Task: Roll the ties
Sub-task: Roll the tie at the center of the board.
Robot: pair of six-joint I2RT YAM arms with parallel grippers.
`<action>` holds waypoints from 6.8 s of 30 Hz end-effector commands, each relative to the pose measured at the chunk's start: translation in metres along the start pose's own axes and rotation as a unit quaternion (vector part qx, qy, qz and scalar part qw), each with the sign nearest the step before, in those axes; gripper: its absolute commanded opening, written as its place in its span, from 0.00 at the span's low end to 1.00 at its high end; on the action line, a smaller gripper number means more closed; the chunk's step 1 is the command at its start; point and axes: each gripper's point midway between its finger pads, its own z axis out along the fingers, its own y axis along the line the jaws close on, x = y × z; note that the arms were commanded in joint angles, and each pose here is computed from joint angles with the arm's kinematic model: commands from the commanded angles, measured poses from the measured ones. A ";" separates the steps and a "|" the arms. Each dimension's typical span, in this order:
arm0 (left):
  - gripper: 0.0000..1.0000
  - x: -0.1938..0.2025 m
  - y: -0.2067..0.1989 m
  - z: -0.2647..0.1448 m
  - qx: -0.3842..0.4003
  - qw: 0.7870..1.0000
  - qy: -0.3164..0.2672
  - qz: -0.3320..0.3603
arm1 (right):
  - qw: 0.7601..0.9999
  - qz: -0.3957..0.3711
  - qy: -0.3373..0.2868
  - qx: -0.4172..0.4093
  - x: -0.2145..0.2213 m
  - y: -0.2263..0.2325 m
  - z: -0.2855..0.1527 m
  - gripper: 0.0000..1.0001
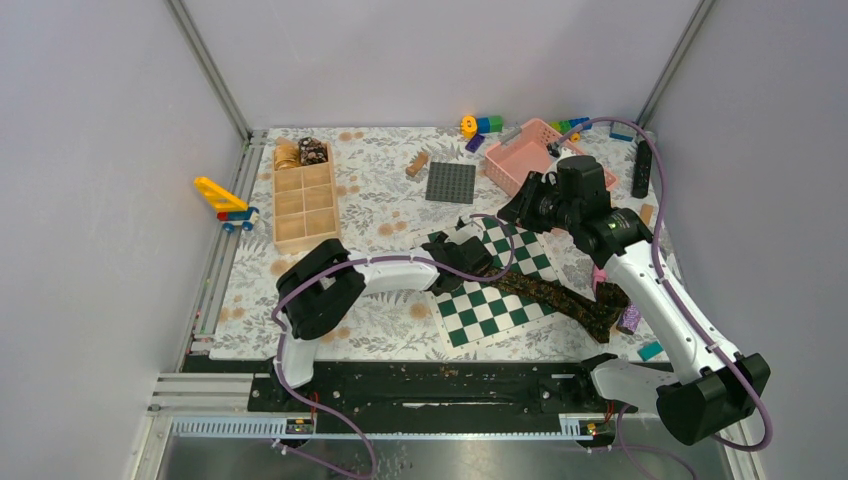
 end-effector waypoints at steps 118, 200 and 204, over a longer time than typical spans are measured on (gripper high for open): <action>0.53 -0.031 0.055 -0.047 0.197 0.920 -0.061 -0.334 | 0.904 0.009 0.400 -0.148 0.129 0.020 0.222 0.17; 0.51 0.039 0.188 -0.033 0.117 0.843 -0.067 -0.520 | 0.773 -0.514 0.365 -0.074 0.168 0.017 0.214 0.92; 0.51 0.040 0.188 -0.032 0.119 0.842 -0.067 -0.521 | 0.769 -0.516 0.370 -0.068 0.173 0.013 0.216 0.90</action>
